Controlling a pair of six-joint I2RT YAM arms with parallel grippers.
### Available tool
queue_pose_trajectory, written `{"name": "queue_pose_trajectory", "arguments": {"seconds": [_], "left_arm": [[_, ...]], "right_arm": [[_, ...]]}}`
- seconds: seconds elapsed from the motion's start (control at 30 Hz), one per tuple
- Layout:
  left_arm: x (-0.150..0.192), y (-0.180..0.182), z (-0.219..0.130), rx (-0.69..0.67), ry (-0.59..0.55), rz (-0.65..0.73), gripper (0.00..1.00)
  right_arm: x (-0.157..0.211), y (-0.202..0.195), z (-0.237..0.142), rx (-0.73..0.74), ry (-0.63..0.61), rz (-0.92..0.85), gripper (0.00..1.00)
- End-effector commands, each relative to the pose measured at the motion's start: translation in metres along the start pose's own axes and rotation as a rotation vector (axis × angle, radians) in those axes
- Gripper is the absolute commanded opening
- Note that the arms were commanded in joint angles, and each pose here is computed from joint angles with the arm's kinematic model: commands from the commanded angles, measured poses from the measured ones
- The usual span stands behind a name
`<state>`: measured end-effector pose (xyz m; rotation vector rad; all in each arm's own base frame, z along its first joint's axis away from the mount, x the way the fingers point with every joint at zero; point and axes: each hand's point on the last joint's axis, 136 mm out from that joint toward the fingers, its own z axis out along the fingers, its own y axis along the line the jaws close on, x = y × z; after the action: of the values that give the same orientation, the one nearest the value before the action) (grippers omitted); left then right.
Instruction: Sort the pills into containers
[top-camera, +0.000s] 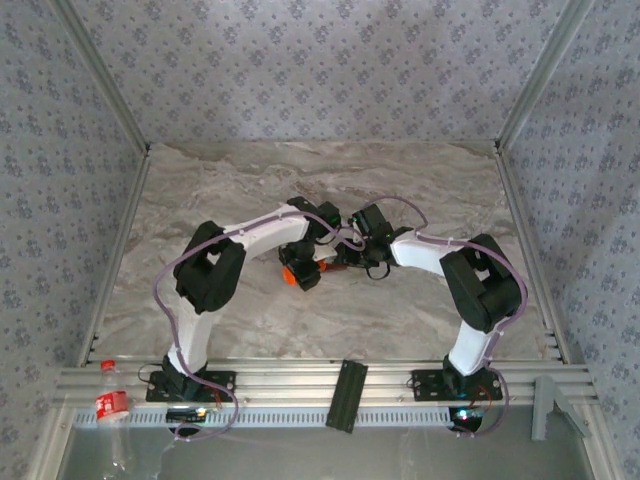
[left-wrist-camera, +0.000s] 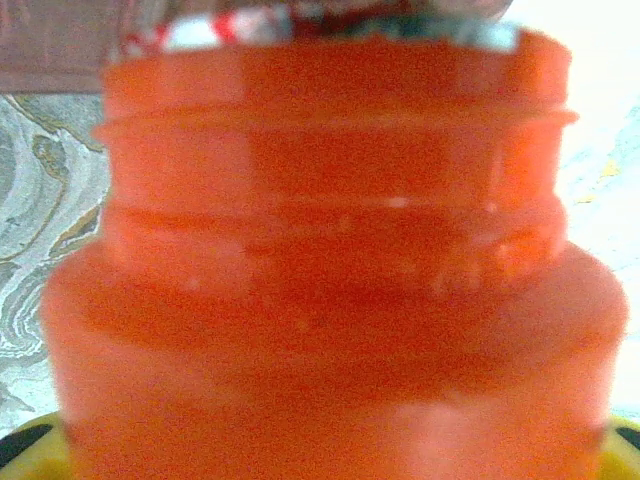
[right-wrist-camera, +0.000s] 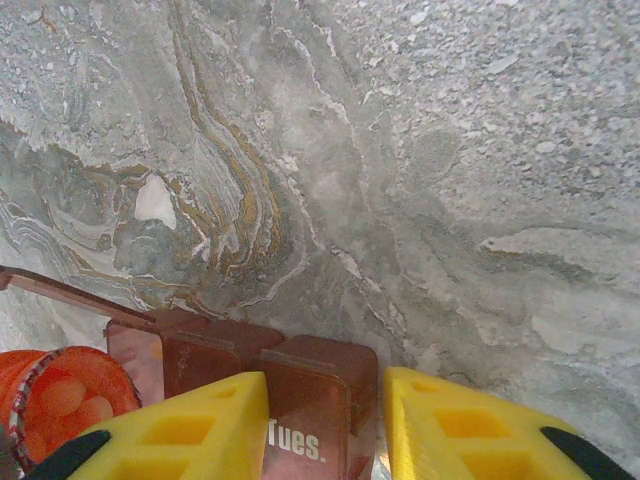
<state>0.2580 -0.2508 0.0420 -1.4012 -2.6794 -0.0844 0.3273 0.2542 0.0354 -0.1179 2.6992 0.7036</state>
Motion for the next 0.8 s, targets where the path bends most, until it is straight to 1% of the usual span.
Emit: {"name": "queue_pose_trajectory", "arguments": {"seconds": [0.0, 0.23, 0.77], "left_arm": [[0.0039, 0.0025, -0.0103, 0.017, 0.021, -0.032, 0.00], [0.0039, 0.0033, -0.0131, 0.036, 0.055, -0.056, 0.00], [0.0008, -0.0020, -0.0062, 0.075, 0.089, -0.045, 0.00]], "right_arm": [[0.0363, -0.0293, 0.0128, 0.103, 0.118, 0.044, 0.37], [0.0363, -0.0294, 0.0137, 0.103, 0.118, 0.045, 0.37], [0.0377, -0.0309, 0.0143, 0.103, 0.120, 0.048, 0.36]]}}
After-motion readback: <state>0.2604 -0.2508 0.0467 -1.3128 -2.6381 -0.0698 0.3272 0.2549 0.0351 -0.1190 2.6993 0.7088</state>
